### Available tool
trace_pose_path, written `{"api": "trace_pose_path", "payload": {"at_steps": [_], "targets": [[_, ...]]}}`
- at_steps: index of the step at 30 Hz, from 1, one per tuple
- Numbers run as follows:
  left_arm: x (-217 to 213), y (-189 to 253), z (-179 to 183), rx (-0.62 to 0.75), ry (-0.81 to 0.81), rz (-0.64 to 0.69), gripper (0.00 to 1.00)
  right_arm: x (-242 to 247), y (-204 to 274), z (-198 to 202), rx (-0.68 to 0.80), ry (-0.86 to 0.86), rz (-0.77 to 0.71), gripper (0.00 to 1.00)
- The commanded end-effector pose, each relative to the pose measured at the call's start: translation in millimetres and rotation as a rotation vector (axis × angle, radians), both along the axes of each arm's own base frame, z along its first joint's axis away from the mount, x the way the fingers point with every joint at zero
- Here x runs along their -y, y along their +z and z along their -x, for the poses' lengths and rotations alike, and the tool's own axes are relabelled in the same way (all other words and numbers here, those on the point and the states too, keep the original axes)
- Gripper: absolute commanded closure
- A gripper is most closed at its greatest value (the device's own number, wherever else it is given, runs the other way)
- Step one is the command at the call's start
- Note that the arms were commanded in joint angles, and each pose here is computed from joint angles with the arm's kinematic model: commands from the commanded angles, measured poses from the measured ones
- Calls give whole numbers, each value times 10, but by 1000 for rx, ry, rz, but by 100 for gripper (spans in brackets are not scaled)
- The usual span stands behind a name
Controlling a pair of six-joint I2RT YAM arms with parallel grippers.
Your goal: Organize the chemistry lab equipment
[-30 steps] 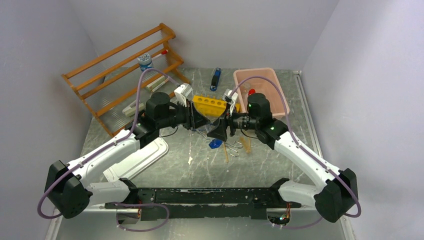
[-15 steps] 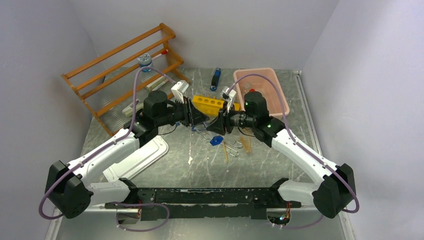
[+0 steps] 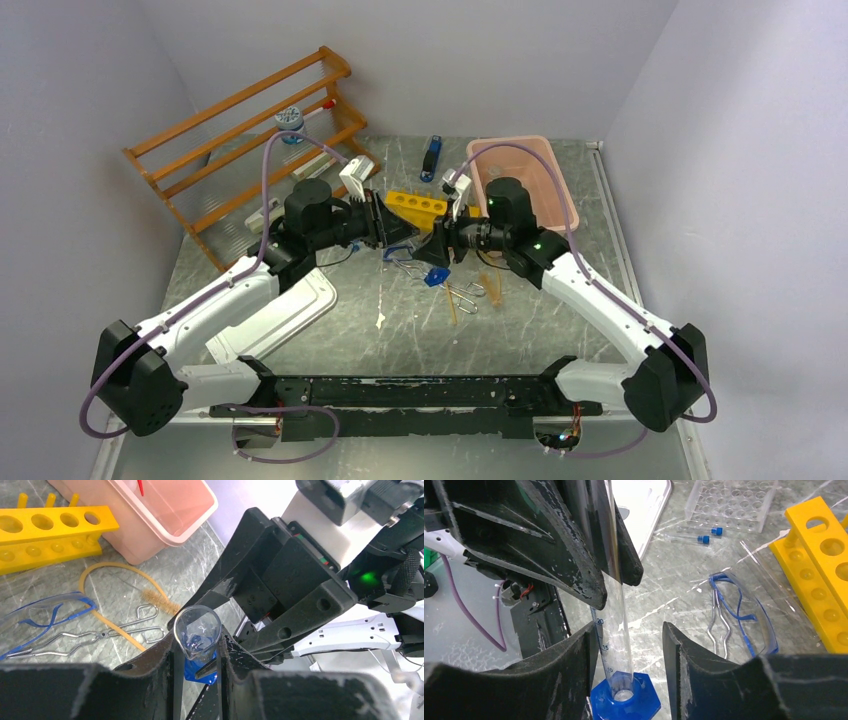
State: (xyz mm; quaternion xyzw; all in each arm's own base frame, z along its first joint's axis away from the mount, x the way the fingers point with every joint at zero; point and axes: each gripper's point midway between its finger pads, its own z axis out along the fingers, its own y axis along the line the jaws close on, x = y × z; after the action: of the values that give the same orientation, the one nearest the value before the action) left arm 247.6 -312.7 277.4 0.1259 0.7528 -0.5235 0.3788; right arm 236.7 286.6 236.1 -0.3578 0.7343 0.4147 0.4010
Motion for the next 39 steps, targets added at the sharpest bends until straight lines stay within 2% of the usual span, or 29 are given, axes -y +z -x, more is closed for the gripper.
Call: {"api": "trace_pose_path", "payload": {"at_steps": [1, 2, 3, 7, 12, 14, 15, 16, 20, 24, 30, 33, 39], "targets": [[63, 290, 7, 44, -34, 83, 90, 12, -11, -52, 11, 1, 31, 47], [63, 286, -4, 46, -30, 80, 90, 12, -14, -62, 12, -2, 33, 47], [56, 280, -17, 48, -24, 74, 90, 15, -9, -84, 13, -13, 34, 52], [29, 253, -63, 43, -8, 61, 86, 36, 27, -162, 32, -57, 34, 74], [-86, 267, -221, 68, 68, 12, 42, 196, 145, -437, 110, -231, 56, 86], [-226, 279, -366, 73, 157, -40, 18, 328, 239, -613, 179, -344, 66, 88], [-311, 287, -434, 75, 202, -65, 10, 408, 290, -711, 216, -408, 69, 88], [-398, 313, -489, 80, 241, -82, 7, 489, 343, -799, 255, -464, 76, 87], [-712, 413, -646, 137, 354, -127, 3, 925, 554, -1223, 390, -736, 153, 86], [-847, 362, -703, 183, 394, -190, 3, 1465, 676, -1553, 451, -987, 243, 86], [-895, 277, -751, 189, 416, -203, 4, 2228, 565, -1676, 482, -1290, 395, 85], [-831, 268, -762, 180, 395, -179, 5, 2477, 338, -1718, 450, -1325, 468, 85], [-772, 92, -719, 166, 350, -181, 7, 2615, -50, -1770, 427, -1286, 542, 84]]}}
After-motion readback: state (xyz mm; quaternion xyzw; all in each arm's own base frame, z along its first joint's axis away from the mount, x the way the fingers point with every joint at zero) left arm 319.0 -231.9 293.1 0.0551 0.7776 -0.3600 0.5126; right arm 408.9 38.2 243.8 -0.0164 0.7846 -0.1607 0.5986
